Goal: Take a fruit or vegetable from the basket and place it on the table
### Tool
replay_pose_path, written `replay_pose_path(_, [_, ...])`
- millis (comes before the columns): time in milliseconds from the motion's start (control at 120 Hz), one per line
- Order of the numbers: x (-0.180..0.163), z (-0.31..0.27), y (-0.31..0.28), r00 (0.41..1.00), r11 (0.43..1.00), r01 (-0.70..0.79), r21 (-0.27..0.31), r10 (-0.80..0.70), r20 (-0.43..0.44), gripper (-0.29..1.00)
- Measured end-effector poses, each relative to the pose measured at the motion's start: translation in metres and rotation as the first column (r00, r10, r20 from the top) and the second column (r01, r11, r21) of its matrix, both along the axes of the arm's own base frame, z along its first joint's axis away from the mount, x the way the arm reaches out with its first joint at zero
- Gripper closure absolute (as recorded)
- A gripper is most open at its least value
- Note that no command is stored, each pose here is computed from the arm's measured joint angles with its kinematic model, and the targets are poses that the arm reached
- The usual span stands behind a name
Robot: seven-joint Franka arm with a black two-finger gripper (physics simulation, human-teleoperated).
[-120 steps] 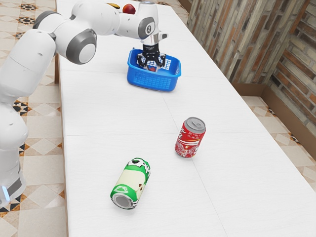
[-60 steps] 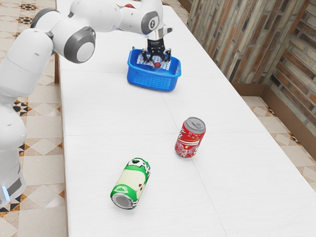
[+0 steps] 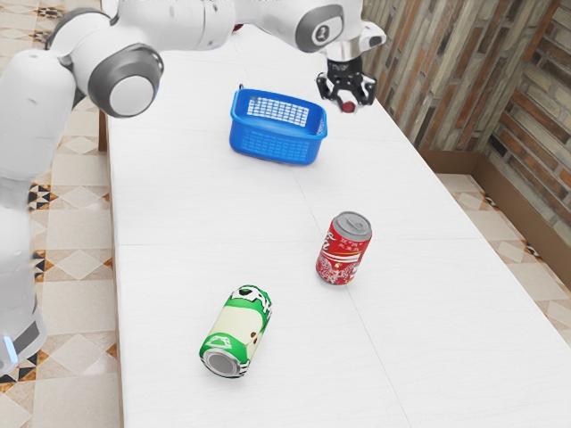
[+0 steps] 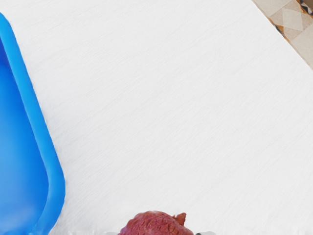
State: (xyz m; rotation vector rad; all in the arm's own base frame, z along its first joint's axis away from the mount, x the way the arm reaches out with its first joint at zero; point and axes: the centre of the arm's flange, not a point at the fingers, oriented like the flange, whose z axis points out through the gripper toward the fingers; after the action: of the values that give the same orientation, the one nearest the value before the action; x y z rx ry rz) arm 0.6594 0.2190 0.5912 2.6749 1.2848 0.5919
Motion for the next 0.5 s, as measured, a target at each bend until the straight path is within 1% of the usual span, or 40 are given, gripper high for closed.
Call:
replay_pose_path(133, [0.017, 0.006, -0.036, 0.999, 0.999, 0.034, 0.006, -0.034, 0.027, 0.53])
replay_pose_path(167, [0.019, 0.007, -0.045, 0.999, 0.999, 0.041, 0.001, -0.041, 0.033, 0.44])
replay_pose_path(183, [0.021, 0.007, -0.048, 0.998, 0.999, 0.04, -0.013, -0.04, 0.039, 0.4])
replay_pose_path(233, [0.022, 0.004, -0.051, 0.998, 0.997, 0.016, -0.08, -0.012, 0.055, 0.28])
replay_pose_path(300, [0.016, 0.017, -0.047, 0.994, 0.988, -0.039, -0.151, 0.054, 0.094, 0.17])
replay_pose_path(367, [-0.017, 0.08, -0.08, 0.986, 0.981, -0.092, -0.173, 0.114, 0.124, 0.11])
replay_pose_path(408, [-0.066, 0.132, -0.098, 0.98, 0.97, -0.133, -0.204, 0.159, 0.119, 0.08])
replay_pose_path(450, [-0.113, 0.148, -0.108, 0.976, 0.947, -0.189, -0.259, 0.21, 0.059, 0.06])
replay_pose_path(500, [-0.141, 0.128, -0.104, 0.956, 0.903, -0.291, -0.316, 0.286, -0.064, 0.04])
